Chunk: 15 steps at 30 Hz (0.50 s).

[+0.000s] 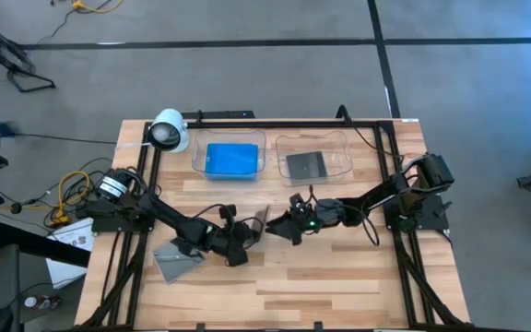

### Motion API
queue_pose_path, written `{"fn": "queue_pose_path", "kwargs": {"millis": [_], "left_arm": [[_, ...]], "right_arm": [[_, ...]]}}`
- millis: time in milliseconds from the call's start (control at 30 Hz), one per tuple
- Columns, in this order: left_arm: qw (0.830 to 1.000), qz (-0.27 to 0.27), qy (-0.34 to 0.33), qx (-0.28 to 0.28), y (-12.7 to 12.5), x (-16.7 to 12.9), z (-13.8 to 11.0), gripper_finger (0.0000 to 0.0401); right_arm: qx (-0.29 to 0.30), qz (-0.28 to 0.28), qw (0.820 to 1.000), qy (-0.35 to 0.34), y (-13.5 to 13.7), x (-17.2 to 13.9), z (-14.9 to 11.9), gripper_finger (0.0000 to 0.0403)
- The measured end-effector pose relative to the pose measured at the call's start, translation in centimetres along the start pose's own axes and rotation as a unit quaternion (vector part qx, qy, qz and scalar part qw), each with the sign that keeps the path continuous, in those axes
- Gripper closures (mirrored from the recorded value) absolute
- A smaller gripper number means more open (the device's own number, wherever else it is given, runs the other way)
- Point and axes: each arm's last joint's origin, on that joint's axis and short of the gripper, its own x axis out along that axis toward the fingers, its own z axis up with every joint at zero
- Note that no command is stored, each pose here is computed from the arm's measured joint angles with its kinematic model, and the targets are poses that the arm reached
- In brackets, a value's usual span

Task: Pick & place jewel cases by type
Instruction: Put the right black cd case into the right transparent bin

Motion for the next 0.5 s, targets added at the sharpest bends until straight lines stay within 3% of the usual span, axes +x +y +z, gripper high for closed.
{"fn": "queue_pose_path", "kwargs": {"millis": [133, 500], "left_arm": [[1.0, -0.018, -0.008, -0.013, -0.2, 0.03, 0.3, 0.0401], [1.0, -0.023, -0.008, -0.006, -0.24, 0.01, 0.32, 0.0401]], "right_arm": [[0.018, -0.039, 0.999, 0.009, -0.86, -0.11, -0.43, 0.0184], [0.015, -0.028, 0.999, 0.009, -0.8, -0.04, -0.28, 0.0177]]}}
